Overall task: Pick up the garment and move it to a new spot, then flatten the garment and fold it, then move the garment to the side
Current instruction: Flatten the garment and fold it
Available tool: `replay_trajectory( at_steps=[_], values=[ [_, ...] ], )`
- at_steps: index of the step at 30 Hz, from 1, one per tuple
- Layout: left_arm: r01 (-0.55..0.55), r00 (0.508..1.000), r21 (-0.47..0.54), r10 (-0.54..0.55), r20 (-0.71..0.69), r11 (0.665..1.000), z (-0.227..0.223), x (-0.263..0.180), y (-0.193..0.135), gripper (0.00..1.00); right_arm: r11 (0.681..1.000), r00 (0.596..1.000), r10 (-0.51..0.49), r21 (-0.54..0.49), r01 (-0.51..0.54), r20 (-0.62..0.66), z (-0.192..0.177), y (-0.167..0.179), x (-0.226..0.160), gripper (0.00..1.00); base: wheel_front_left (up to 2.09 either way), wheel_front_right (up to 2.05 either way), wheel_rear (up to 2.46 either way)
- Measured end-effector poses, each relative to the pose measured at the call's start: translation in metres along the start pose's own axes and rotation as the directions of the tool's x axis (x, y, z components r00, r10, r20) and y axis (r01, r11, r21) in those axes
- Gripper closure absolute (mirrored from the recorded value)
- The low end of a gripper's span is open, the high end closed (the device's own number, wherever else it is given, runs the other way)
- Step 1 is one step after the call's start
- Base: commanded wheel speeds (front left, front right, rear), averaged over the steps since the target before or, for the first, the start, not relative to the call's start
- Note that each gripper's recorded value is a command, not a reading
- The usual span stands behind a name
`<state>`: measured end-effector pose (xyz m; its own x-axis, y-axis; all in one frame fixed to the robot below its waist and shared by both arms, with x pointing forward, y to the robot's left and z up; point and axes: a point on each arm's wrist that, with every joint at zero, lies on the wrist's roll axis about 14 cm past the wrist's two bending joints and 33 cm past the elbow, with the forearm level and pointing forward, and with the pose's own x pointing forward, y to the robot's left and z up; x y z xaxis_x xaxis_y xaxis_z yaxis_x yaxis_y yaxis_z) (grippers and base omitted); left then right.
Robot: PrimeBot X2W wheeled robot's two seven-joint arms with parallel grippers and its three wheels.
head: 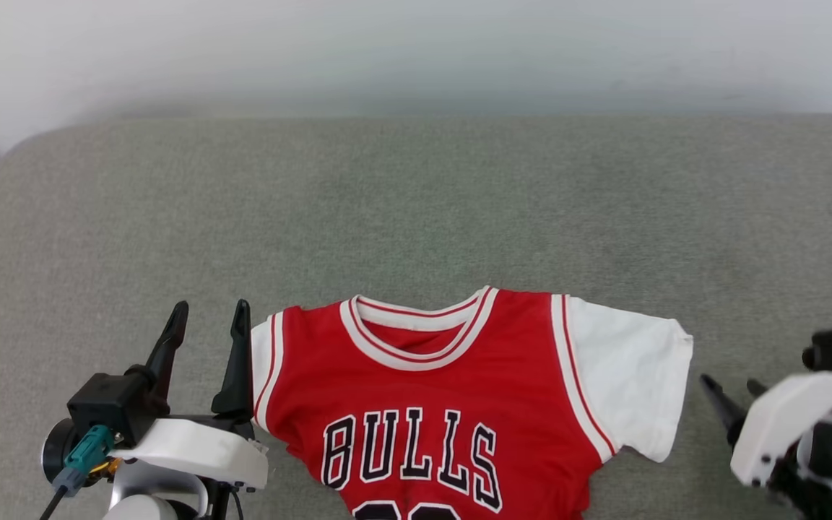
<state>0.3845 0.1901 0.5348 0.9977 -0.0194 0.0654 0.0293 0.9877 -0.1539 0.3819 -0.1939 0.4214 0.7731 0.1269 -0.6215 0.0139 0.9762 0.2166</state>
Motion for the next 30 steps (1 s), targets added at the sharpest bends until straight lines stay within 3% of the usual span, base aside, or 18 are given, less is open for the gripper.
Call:
replay_trajectory(
  at_steps=[8, 13, 17, 18, 19, 20, 24, 30],
  values=[
    [-0.014, 1.000, -0.012, 0.013, -0.017, 1.000, -0.008, 0.006, 0.005, 0.00, 0.995, 0.990, 0.044, -0.078, -0.055, -0.134, 0.013, 0.018, 0.044, 0.00, 0.00, 0.00, 0.00],
    [-0.039, 0.998, -0.018, 0.038, -0.042, 0.999, -0.018, 0.009, 0.015, 0.00, 0.991, 0.953, 0.044, -0.104, -0.079, -0.301, -0.015, 0.023, 0.071, 0.00, 0.00, 0.00, 0.00],
    [-0.045, 0.997, -0.020, 0.043, -0.065, 0.999, -0.026, 0.007, 0.019, 0.00, 0.991, 0.931, 0.055, -0.098, -0.097, -0.361, -0.023, 0.027, 0.076, 0.00, 0.00, 0.00, 0.00],
    [-0.045, 0.997, -0.021, 0.044, -0.067, 0.999, -0.026, 0.007, 0.020, 0.00, 0.991, 0.928, 0.059, -0.092, -0.099, -0.367, -0.023, 0.028, 0.076, 0.51, 0.00, 0.00, 0.00],
    [-0.043, 0.997, -0.023, 0.042, -0.071, 0.999, -0.027, 0.007, 0.021, 0.00, 0.990, 0.926, 0.059, -0.094, -0.101, -0.372, -0.024, 0.028, 0.075, 0.84, 0.00, 0.00, 0.00],
    [-0.039, 0.996, -0.024, 0.037, -0.076, 0.999, -0.028, 0.007, 0.021, 0.00, 0.990, 0.926, 0.062, -0.092, -0.103, -0.374, -0.023, 0.029, 0.074, 1.00, 0.00, 0.00, 0.00],
    [-0.016, 0.994, -0.020, 0.014, -0.108, 1.000, -0.031, 0.006, 0.021, 0.00, 0.990, 0.929, 0.070, -0.089, -0.110, -0.363, -0.021, 0.030, 0.071, 1.00, 0.00, 0.00, 0.00],
    [0.057, 0.973, 0.008, -0.053, -0.223, 0.998, -0.032, 0.015, 0.027, 0.00, 0.992, 0.970, 0.032, -0.113, -0.061, -0.243, 0.009, 0.008, 0.051, 1.00, 0.00, 0.00, 0.00]
  ],
)
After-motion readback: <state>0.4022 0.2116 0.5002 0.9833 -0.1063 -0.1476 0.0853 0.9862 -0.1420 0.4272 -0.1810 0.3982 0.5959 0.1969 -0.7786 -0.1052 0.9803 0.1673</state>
